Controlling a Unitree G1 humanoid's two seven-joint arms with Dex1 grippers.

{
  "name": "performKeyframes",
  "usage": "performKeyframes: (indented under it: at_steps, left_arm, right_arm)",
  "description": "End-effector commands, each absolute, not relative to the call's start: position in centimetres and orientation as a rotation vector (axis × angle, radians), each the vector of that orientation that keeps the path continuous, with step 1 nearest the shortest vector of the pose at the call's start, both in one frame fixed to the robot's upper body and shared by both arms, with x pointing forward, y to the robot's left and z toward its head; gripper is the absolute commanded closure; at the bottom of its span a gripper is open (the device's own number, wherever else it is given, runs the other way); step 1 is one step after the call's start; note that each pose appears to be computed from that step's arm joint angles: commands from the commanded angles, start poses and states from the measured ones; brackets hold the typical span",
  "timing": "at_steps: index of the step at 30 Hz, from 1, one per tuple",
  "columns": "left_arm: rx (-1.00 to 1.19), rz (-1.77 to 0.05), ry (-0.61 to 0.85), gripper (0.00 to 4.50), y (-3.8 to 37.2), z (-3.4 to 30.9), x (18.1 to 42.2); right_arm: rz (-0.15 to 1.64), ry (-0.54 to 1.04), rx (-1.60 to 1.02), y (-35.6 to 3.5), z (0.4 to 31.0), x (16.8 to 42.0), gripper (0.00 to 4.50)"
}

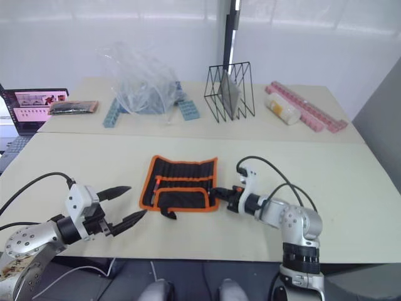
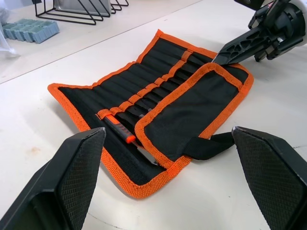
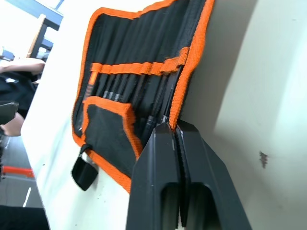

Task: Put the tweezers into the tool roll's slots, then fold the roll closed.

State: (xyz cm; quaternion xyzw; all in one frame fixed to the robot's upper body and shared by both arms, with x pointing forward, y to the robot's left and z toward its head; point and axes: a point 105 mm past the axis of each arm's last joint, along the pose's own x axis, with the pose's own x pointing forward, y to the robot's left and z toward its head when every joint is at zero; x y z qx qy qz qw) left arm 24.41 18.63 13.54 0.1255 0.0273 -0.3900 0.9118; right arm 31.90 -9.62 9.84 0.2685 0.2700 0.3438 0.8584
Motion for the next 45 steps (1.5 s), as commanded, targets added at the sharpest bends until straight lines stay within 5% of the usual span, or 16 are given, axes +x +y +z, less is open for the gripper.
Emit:
performKeyframes:
  at_steps: [1, 20, 45]
  left_arm:
    - [0.286, -0.816, 0.039, 0.0, 18.4, 14.2, 24.2]
    - [0.293, -0.825, 0.068, 0.0, 18.8, 13.7, 24.0]
    - [0.307, -0.812, 0.088, 0.0, 19.3, 13.3, 23.7]
  right_arm:
    - [0.696, 0.553, 0.613, -10.2, 9.9, 32.1, 4.47]
    - [0.75, 0.524, 0.566, -6.7, 14.2, 32.4, 4.47]
    - [0.747, 0.66, 0.415, 0.4, 9.9, 32.0, 4.47]
